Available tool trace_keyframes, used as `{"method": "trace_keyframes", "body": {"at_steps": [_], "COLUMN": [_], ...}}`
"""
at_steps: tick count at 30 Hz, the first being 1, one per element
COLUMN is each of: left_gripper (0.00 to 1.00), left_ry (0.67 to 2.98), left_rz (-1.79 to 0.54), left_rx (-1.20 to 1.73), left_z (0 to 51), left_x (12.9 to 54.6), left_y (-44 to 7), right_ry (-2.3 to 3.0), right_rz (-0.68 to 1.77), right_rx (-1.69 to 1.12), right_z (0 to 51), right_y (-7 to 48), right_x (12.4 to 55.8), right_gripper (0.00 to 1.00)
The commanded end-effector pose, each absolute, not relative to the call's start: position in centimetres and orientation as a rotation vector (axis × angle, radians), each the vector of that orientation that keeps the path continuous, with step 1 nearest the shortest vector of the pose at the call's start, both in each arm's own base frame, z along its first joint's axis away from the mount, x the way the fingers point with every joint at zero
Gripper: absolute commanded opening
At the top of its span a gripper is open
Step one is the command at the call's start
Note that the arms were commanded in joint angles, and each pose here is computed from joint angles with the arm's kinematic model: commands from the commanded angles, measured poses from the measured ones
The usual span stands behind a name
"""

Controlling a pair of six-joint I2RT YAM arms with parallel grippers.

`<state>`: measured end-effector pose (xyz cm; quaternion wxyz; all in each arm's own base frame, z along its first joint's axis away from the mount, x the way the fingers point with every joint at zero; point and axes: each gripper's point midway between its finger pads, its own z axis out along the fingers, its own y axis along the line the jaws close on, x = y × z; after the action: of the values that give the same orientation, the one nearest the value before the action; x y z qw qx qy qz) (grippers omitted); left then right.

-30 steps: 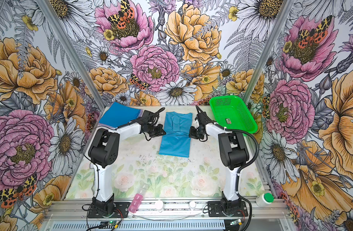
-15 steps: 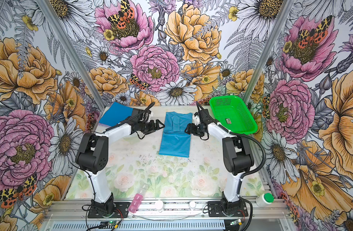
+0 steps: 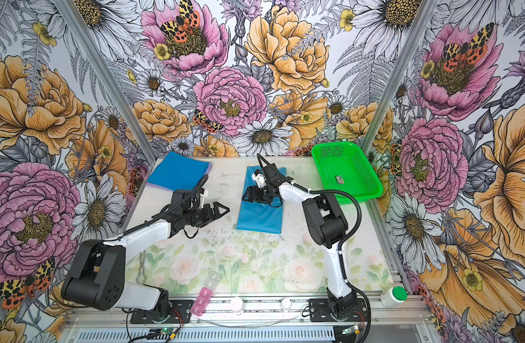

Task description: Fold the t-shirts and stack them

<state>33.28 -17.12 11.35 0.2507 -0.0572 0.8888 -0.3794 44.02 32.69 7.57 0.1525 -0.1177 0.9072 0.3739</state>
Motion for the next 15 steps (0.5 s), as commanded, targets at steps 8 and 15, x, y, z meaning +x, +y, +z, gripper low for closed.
{"method": "trace_keyframes", "body": {"at_steps": [8, 15], "left_gripper": [0.99, 0.99], "left_ry": [2.388, 2.420], "left_rz": [-1.015, -1.043], "left_rx": [-0.112, 0.000], "left_z": [12.2, 11.7], "left_x": [32.7, 32.5], "left_y": [-17.3, -20.2], "right_ry": [2.479, 2.462], "right_rz": [1.052, 1.001], "right_rx": [-0.189, -0.179], "right_z": [8.7, 11.8], "right_y": [32.5, 28.1], "right_x": [52.5, 50.0], "right_gripper": [0.75, 0.75]}}
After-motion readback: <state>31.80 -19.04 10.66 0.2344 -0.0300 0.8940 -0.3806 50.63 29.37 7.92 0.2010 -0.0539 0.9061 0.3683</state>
